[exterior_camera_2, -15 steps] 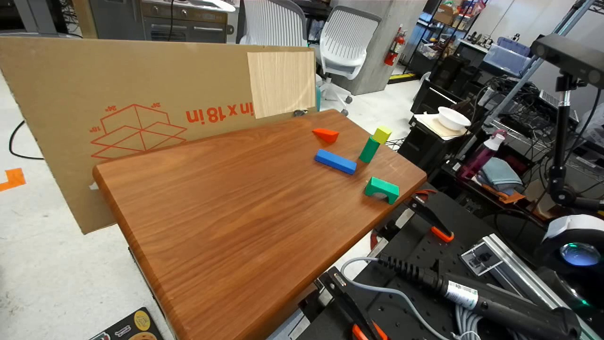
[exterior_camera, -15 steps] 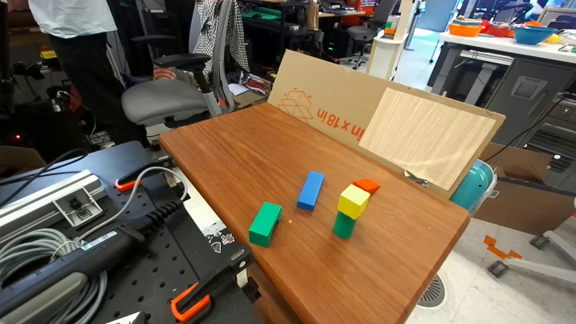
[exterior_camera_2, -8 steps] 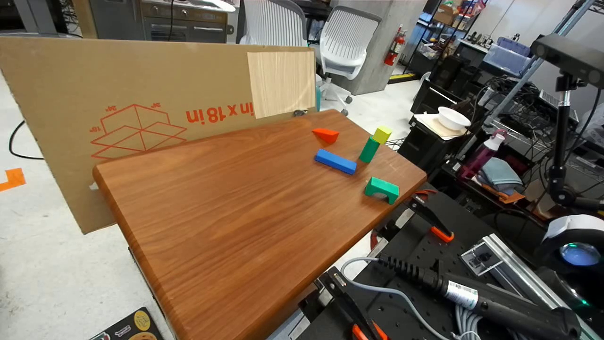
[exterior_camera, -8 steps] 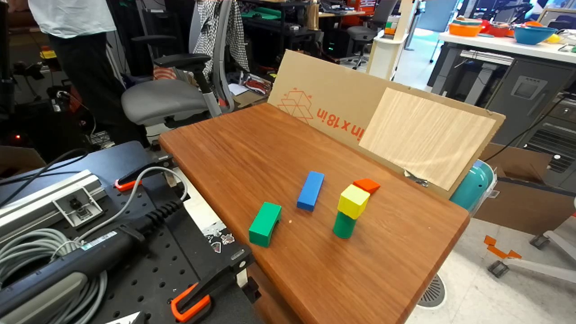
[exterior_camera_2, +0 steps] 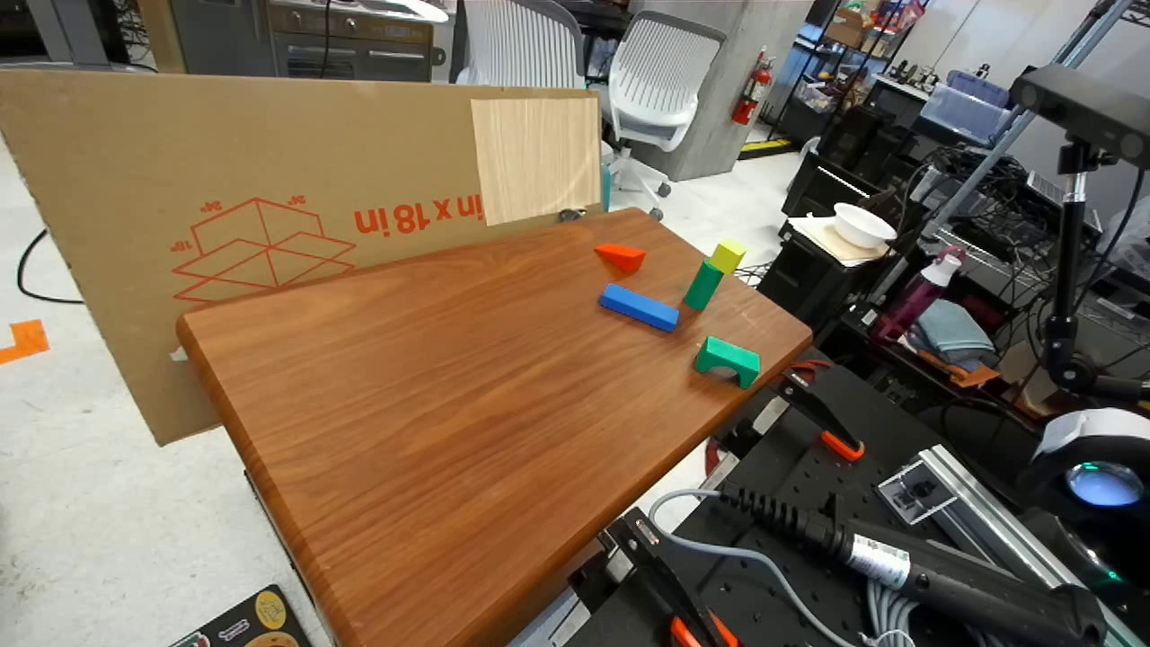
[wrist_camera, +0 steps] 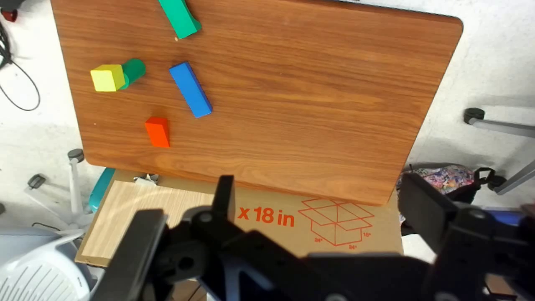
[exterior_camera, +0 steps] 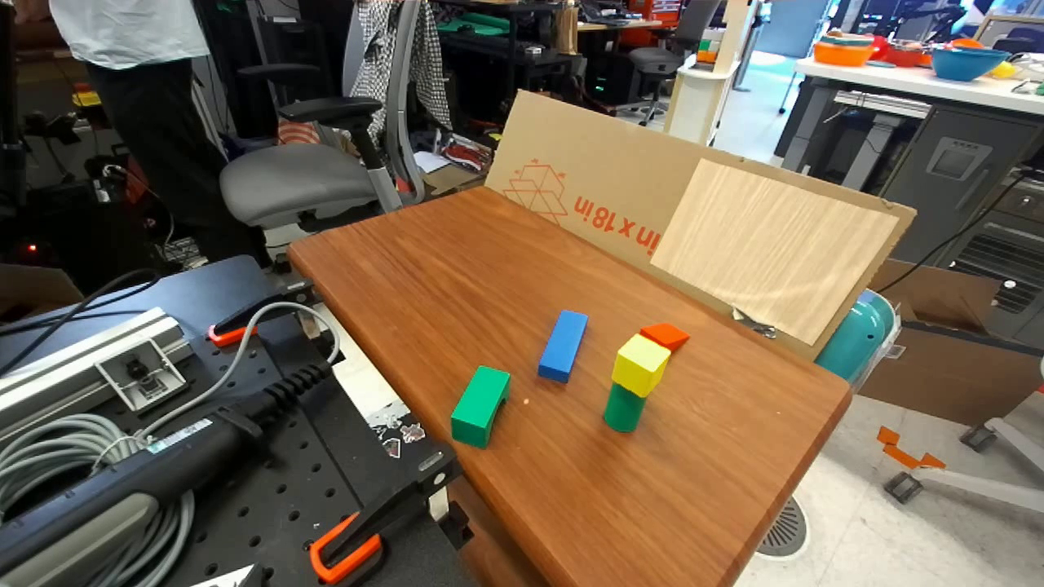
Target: Move the green block on the left to the left
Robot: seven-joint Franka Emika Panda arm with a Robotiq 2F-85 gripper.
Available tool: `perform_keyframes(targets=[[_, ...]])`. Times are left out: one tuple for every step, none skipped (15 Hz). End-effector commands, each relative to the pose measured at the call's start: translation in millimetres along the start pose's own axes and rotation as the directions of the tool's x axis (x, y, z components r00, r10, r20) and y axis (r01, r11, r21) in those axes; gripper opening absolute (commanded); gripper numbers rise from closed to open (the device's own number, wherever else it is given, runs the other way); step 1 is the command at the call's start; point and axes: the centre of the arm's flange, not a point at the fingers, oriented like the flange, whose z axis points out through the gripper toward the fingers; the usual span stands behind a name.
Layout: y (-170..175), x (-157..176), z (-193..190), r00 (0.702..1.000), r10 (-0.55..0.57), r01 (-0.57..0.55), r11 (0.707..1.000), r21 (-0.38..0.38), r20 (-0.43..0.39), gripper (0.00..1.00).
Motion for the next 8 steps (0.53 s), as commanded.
perform_keyframes(targets=[[-2,3,8,1.000,0.003,-0.003,1.000,-0.002,0.007,1.00],[-2,3,11,1.000,0.003,-0.003,1.000,-0.003,0.013,1.00],[-3,4,17,1.000,0.004,-0.004,1.000,-0.006,0.020,1.00],[-3,5,24,1.000,0.002,-0.002,1.000,-0.009,0.024,1.00],[-3,6,30,1.000,0.001,0.000,1.000,-0.010,0.031,1.00],[-3,6,37,0.999,-0.001,0.001,1.000,-0.012,0.036,1.00],[-3,6,43,0.999,-0.006,0.006,1.000,-0.011,0.042,1.00],[-1,5,51,0.999,-0.011,0.012,1.000,-0.007,0.049,1.00]])
